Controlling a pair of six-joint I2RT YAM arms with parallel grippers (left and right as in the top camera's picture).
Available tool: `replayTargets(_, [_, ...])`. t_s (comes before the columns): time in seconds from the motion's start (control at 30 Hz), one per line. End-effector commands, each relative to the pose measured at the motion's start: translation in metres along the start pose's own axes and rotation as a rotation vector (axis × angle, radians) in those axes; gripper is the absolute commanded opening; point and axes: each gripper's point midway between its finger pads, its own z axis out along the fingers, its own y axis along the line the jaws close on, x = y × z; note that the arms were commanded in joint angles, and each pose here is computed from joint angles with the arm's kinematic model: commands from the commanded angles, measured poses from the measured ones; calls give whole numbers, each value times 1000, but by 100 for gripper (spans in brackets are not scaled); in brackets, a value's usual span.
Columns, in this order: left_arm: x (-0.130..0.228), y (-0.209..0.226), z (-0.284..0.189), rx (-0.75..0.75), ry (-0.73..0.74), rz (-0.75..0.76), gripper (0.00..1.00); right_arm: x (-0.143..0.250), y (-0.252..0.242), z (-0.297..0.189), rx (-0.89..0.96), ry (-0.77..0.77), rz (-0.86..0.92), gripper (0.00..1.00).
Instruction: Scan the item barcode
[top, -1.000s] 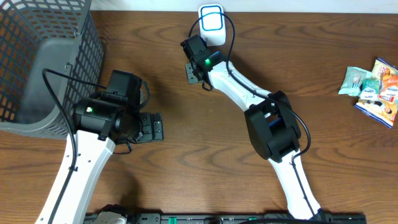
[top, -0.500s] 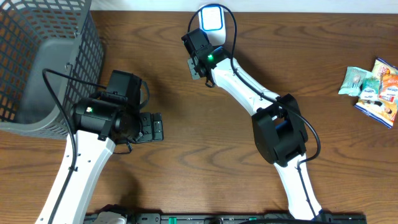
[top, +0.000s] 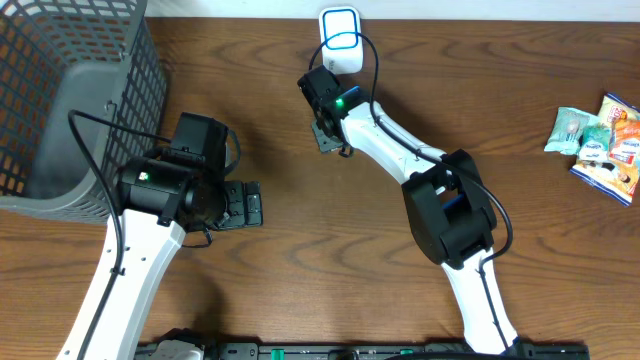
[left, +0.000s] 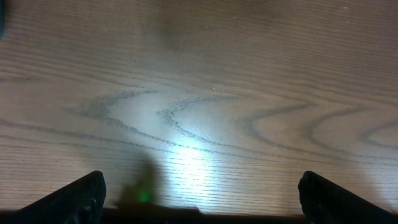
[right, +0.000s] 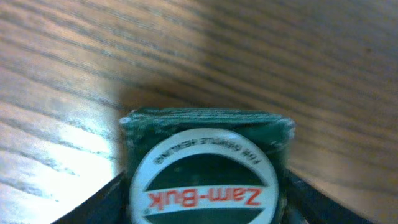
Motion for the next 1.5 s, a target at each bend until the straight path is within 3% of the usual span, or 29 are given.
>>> replayTargets(0.0, [0, 0, 0, 6, 6, -12, 98, 21, 5, 7, 2, 55, -53, 86])
replayTargets(0.17, [0, 0, 0, 6, 6, -12, 98, 14, 5, 0, -3, 43, -109, 88])
replayTargets(0.4, [0, 0, 0, 7, 5, -12, 98, 18, 3, -1, -7, 68, -116, 75])
replayTargets(0.67, [0, 0, 0, 6, 6, -12, 98, 19, 6, 8, -170, 101, -51, 74])
replayTargets(0.77, [0, 0, 0, 6, 6, -12, 98, 16, 3, 10, -207, 97, -41, 68])
replayTargets(1.07, [0, 0, 0, 7, 5, -12, 98, 10, -5, 12, -163, 65, -89, 63])
replayTargets(1.27, [0, 0, 0, 7, 5, -12, 98, -31, -5, -11, -164, -78, -58, 56])
replayTargets(1.47, [0, 0, 0, 7, 5, -12, 98, -107, -24, -69, -158, -341, 0, 52])
